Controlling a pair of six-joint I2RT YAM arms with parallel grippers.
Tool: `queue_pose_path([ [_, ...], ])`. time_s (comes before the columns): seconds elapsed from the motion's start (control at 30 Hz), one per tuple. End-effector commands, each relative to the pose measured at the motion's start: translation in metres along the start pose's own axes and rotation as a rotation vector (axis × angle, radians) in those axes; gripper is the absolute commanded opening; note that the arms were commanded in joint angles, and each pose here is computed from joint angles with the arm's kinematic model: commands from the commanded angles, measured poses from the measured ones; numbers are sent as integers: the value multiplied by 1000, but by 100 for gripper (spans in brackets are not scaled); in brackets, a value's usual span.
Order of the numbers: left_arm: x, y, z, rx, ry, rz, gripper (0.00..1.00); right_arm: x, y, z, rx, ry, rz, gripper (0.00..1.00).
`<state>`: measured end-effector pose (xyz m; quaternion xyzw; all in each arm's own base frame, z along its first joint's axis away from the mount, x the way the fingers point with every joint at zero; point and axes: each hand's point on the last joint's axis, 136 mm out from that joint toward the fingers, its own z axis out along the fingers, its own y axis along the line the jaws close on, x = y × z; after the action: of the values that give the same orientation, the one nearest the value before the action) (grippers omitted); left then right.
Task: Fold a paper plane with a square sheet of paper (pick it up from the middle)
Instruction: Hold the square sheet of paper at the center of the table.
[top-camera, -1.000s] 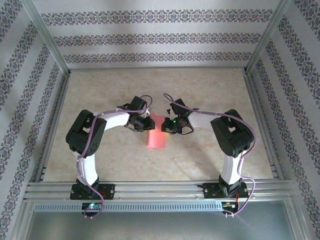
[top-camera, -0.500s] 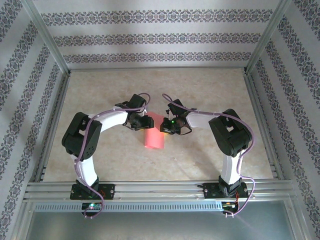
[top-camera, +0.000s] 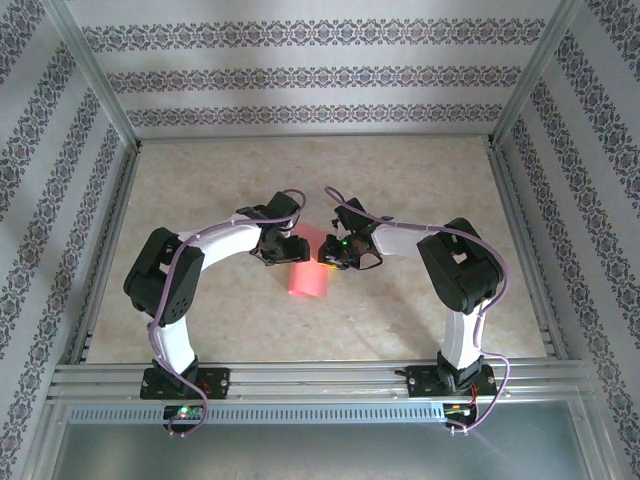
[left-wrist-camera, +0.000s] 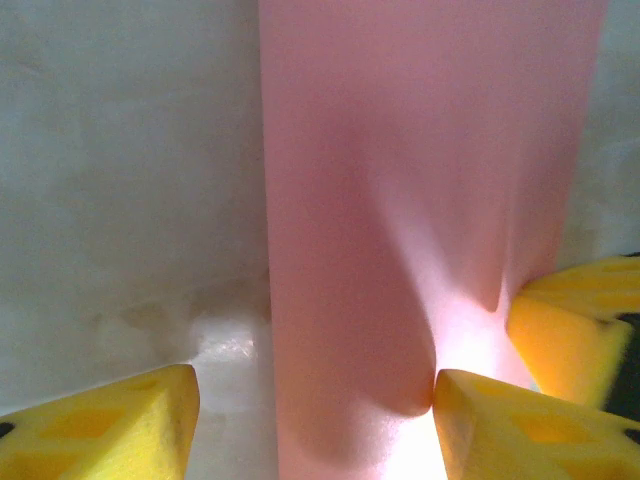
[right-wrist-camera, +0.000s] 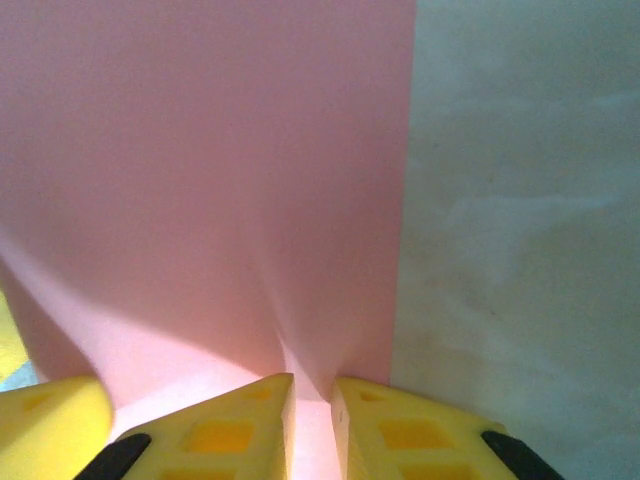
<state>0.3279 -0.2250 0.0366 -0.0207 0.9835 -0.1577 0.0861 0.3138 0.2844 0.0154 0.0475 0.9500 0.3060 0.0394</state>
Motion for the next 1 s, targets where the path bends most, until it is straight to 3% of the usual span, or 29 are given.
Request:
queue_pose_path([
  [0.0, 4, 6, 2, -67, 29, -3, 64, 5, -15, 6, 51, 19, 45, 24],
  [0.3, 5, 22, 5, -144, 16, 0, 49, -24, 8, -40, -77, -146, 17, 40],
  [0.47, 7, 28, 10, -169, 23, -18, 43, -35, 2, -63, -92, -236, 15, 43],
  [0.97, 10, 39, 12, -213, 18, -66, 37, -33, -22, -55, -66, -229, 70, 43],
])
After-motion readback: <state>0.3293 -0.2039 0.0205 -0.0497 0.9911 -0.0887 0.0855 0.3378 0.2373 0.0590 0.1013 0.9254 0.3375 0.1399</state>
